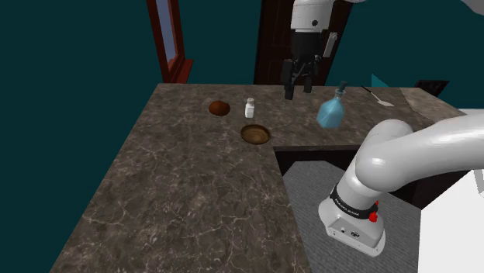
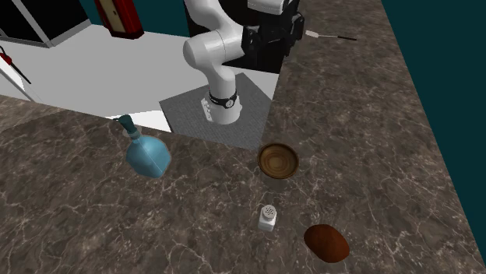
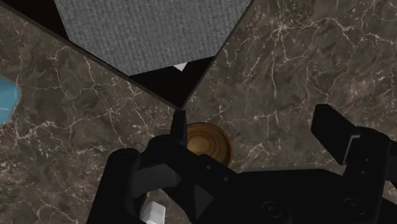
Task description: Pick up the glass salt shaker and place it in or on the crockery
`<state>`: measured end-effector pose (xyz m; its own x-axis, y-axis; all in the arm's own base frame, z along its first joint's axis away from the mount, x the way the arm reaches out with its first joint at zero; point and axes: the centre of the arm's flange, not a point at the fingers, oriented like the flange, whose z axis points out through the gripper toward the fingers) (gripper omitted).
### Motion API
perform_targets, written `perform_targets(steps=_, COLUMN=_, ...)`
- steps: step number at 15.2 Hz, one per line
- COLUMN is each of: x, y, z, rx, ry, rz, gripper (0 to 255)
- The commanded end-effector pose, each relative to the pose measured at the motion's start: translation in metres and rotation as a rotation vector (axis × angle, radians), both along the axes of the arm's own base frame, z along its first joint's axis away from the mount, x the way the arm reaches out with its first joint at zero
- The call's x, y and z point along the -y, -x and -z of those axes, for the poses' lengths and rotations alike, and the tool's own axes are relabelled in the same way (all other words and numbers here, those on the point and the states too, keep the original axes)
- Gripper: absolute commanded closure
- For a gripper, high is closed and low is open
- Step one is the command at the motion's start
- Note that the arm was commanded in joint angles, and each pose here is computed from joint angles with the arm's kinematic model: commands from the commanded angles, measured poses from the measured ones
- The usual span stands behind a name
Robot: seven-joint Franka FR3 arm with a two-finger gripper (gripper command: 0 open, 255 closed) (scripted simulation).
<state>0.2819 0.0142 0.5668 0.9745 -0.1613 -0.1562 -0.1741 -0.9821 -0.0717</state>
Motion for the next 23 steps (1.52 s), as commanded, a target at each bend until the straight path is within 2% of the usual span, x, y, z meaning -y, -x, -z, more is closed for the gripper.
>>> perform_targets(steps=1, x=0.000, y=0.000, z=0.000, rx=0.000, ry=0.000, rz=0.000, gripper=0)
perform_targets(steps=23, x=0.127, y=-0.207, z=0.125, rx=0.092, ry=0.072, rz=0.082, gripper=0)
